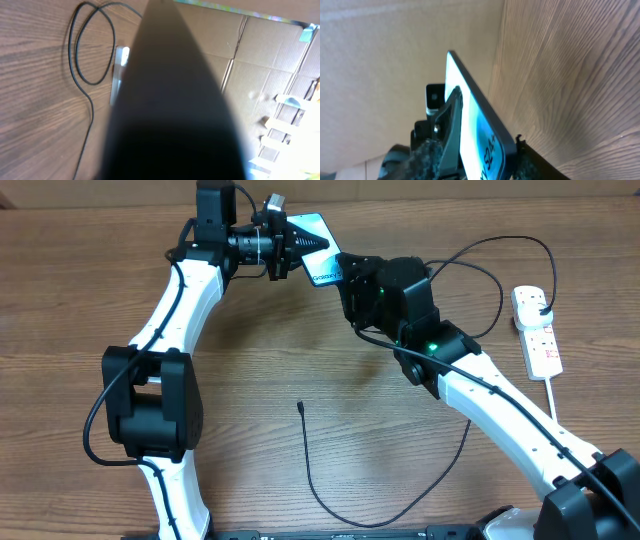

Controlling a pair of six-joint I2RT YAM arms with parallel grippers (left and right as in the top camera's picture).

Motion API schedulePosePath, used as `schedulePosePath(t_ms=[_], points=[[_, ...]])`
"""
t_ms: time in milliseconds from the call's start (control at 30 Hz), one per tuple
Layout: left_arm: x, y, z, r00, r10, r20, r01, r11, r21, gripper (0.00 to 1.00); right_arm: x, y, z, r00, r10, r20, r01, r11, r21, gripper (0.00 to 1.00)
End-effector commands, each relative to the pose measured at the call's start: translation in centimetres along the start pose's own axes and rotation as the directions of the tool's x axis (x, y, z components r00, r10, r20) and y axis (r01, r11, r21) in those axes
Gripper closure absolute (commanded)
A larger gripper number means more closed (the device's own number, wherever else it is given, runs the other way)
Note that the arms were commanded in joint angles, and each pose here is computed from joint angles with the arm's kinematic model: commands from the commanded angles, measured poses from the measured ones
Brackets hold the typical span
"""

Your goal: Plug charger to phone and switch on socket

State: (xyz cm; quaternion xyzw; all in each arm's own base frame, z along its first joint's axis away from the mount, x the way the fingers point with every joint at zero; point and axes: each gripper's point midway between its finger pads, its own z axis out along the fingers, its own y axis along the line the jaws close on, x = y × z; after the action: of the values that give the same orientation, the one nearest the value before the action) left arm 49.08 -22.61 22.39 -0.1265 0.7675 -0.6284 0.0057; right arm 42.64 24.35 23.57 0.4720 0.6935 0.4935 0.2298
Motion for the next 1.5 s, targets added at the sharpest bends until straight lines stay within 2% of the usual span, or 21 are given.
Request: schedulePosePath(t_ms=[0,200,400,567,1000,1233,1467], points=[[0.4,-0.8,-0.4,0.996,0.080,-0.031,-0.079,0.996,0.029,0.96,-1.1,2.2,-1.2,0.993,-0.111,0.028,0.112,0.993,-0.045,0.46],[0.1,-0.7,-0.4,0.993,0.116,-0.012,-0.116,0.993,0.019,0.96,-3.5,1.1,-1.3,0.992,-0.108,0.071,0.107,0.994,0.013,0.44],[0.2,-0.7,-0.3,0.993,0.116,-0.015,-0.116,0.993,0.021,0.96,-4.1,0.8,-1.4,0.991,-0.110,0.082,0.109,0.994,0.028,0.43],[0.1,-0.7,-0.4,0.993,0.118,-0.013,-0.117,0.993,0.020,0.96,-4.2,-0.7,-1.4,0.975,-0.209,0.073,0.202,0.975,0.096,0.39],[0.0,-0.8,-1.2,0.971,0.240,-0.015,-0.239,0.970,0.036,0.96,-4.5,-2.9,-1.7,0.852,-0.524,-0.006,0.515,0.835,0.194,0.37],[-0.1,-0.8,-1.3,0.971,0.238,-0.013,-0.238,0.971,0.035,0.96,-3.7,-3.8,-1.9,0.777,-0.623,-0.091,0.627,0.755,0.193,0.30],[-0.1,-0.7,-1.3,0.971,0.238,-0.009,-0.238,0.971,0.033,0.96,-4.0,-7.6,-3.0,0.759,-0.622,-0.190,0.648,0.694,0.315,0.28]])
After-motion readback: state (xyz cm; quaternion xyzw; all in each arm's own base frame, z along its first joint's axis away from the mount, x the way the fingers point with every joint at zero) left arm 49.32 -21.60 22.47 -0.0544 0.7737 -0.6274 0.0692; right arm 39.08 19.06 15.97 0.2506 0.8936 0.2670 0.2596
